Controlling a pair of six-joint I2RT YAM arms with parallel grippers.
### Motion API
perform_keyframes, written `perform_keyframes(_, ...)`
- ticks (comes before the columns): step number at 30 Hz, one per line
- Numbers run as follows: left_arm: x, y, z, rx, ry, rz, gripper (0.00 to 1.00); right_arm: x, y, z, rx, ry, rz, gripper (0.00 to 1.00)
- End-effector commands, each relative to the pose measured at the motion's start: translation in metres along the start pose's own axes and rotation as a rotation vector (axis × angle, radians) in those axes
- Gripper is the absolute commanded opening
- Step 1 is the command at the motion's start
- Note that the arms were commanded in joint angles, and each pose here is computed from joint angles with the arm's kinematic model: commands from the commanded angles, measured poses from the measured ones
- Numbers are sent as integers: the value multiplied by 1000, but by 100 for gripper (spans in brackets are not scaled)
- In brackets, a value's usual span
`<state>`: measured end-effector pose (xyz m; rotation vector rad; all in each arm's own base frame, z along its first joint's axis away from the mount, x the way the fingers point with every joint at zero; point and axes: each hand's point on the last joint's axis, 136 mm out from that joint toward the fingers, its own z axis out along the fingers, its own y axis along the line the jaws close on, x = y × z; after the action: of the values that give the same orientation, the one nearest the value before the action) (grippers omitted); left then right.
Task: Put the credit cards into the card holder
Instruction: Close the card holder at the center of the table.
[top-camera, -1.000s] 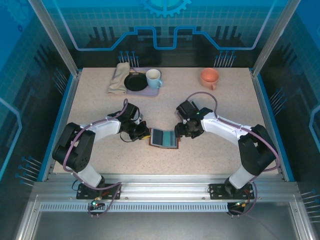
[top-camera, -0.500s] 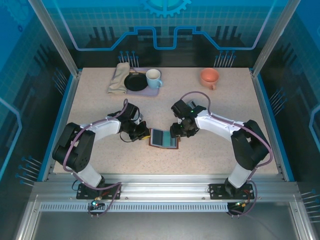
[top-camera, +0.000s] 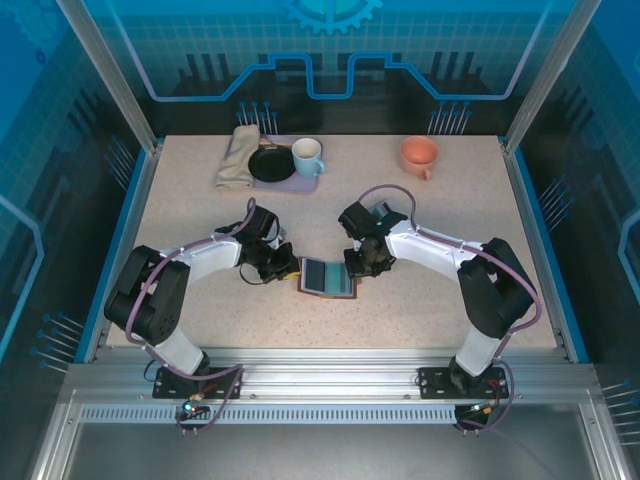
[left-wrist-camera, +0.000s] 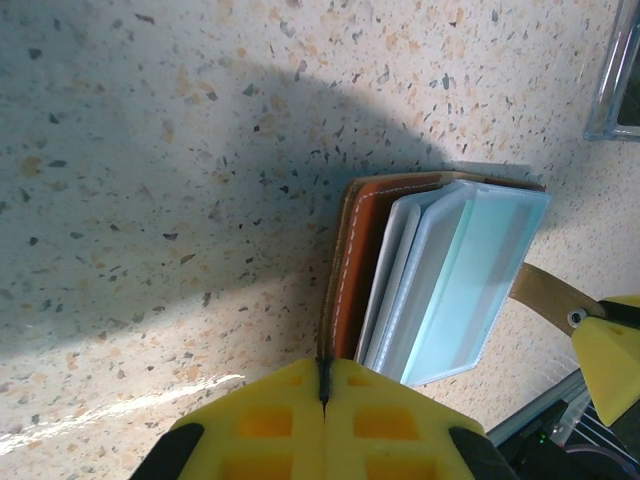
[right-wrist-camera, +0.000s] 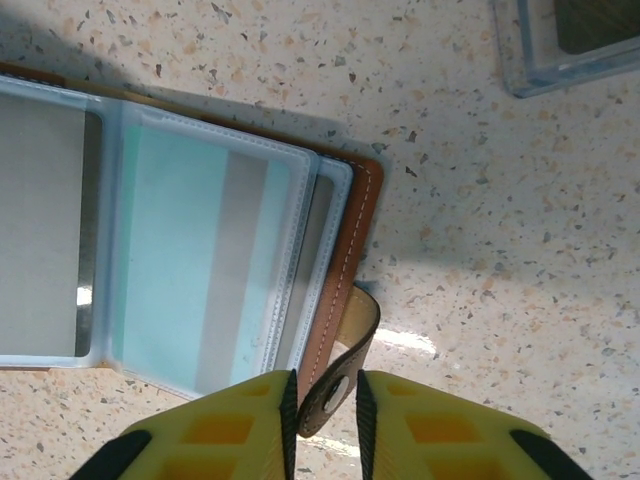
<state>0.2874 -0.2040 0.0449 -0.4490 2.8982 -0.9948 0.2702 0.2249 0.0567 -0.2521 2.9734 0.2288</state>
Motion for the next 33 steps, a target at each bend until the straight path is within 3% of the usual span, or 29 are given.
perform_keyframes(1,-1,-8,-9,1,-17,37,0,4,-1,-1,11,17,1,23)
perform_keyframes(13,-2,-14,-13,12,-24,45,0,4,-3,-4,-39,5,36,1)
perform_keyframes(17,0,-29,-25,-13,-40,123,0,-2,5,-8,-213,-27,84,0)
perform_keyframes(22,14,-50,-32,-157,-29,269,0,-12,19,-12,-452,-51,133,0)
perform_keyframes(29,39,-88,13,-182,87,364,0,-17,14,-9,-506,-60,186,0)
perform_keyframes(33,52,-96,53,-169,181,354,17,-17,2,-4,-483,-79,239,0)
